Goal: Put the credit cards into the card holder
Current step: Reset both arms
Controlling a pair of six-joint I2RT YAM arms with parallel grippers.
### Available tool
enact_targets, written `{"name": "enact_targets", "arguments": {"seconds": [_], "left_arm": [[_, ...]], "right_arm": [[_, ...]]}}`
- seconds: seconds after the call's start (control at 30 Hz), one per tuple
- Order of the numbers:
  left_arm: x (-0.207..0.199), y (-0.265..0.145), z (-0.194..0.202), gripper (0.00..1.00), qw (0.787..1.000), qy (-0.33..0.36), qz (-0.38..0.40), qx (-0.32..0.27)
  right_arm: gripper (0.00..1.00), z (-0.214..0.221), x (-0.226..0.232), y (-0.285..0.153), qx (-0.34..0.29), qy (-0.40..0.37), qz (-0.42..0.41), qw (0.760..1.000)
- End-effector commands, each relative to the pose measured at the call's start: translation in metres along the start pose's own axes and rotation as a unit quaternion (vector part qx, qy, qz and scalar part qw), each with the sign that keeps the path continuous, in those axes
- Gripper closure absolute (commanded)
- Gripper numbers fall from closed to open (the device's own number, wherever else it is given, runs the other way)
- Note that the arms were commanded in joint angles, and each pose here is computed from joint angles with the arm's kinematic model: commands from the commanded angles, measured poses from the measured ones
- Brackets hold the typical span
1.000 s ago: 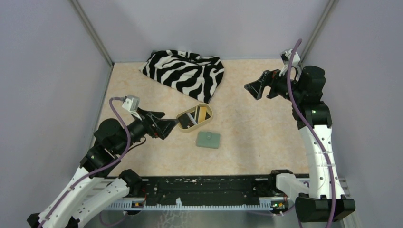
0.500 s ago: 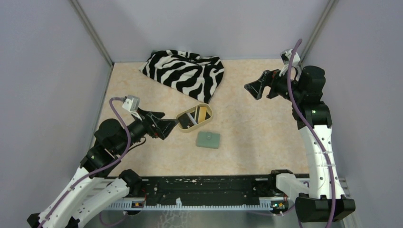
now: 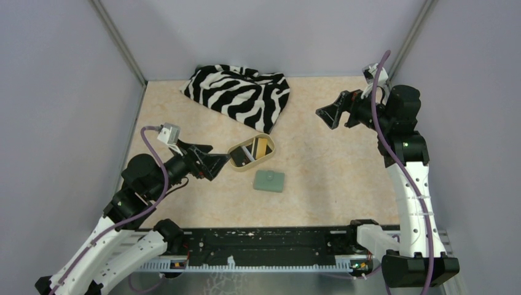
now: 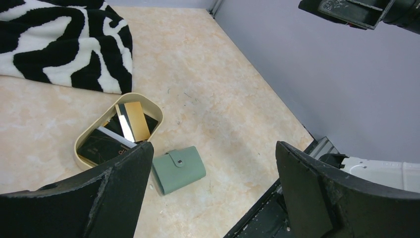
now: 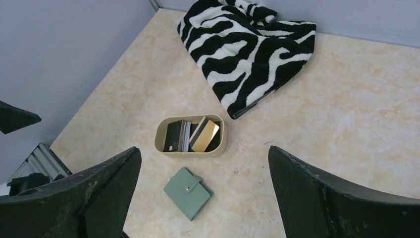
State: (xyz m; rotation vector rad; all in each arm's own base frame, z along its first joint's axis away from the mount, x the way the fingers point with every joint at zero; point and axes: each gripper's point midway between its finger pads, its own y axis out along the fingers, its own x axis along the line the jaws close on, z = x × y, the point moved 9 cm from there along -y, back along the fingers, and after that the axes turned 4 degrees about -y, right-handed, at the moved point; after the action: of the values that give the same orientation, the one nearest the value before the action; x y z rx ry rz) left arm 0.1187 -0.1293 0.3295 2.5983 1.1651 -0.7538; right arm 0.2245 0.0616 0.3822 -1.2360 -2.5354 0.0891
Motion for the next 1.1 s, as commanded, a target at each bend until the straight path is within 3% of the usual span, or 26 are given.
{"name": "enact_targets", "arguments": {"seconds": [0.0,1.07], "left_arm": [[0.0005,-0.0018,-0.0007,0.01,1.0,0.003,-0.001,-0.007],[0.0042,-0.0021,0.002,0.01,1.0,0.007,-0.011,-0.006]], "right_arm": [[0.01,-0.0157,0.0039,-0.0035,-0.031,-0.021,0.0,0.999],[0.01,-0.0171,-0.0004,-0.0035,-0.03,-0.028,0.02,0.999]]}}
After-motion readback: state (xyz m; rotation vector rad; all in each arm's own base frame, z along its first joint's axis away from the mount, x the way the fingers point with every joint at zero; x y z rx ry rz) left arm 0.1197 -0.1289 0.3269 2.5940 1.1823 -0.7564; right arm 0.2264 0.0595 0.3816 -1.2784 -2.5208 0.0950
